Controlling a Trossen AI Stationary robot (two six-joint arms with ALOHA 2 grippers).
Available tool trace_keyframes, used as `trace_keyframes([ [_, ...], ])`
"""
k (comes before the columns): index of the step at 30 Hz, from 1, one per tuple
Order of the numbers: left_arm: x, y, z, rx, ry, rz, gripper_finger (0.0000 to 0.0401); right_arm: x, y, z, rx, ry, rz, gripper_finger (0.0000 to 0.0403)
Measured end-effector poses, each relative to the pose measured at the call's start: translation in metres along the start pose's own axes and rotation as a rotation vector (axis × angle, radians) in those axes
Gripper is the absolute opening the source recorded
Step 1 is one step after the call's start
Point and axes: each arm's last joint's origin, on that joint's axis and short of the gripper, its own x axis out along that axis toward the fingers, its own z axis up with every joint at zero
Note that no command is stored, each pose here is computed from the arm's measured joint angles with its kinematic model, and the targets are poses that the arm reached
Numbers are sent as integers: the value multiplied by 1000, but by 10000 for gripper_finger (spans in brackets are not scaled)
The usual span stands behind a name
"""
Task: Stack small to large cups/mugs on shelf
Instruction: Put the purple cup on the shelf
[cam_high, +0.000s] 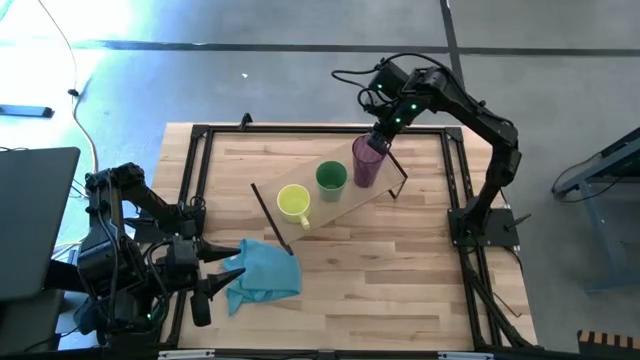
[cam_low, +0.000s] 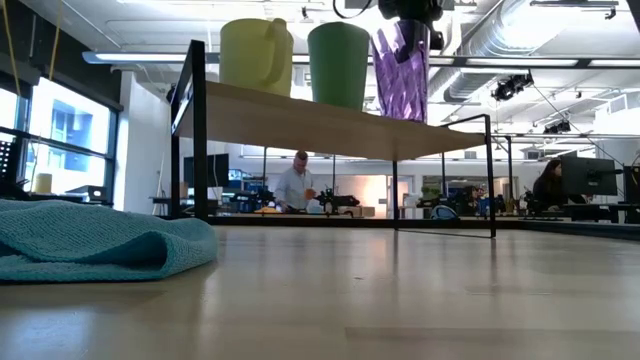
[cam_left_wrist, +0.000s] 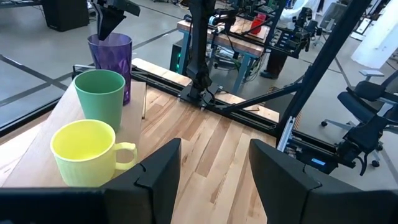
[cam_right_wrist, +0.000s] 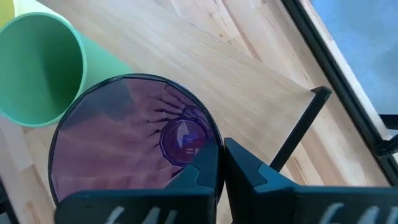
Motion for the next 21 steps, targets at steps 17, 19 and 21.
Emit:
trace_keyframes([
  [17, 0, 0, 0, 1, 0, 0, 177, 0, 0, 1, -5, -9, -8, 0],
  [19, 0, 0, 0, 1, 0, 0, 177, 0, 0, 1, -5, -9, -6, 2],
  [21, 0, 0, 0, 1, 0, 0, 177, 0, 0, 1, -5, -9, -6, 7],
])
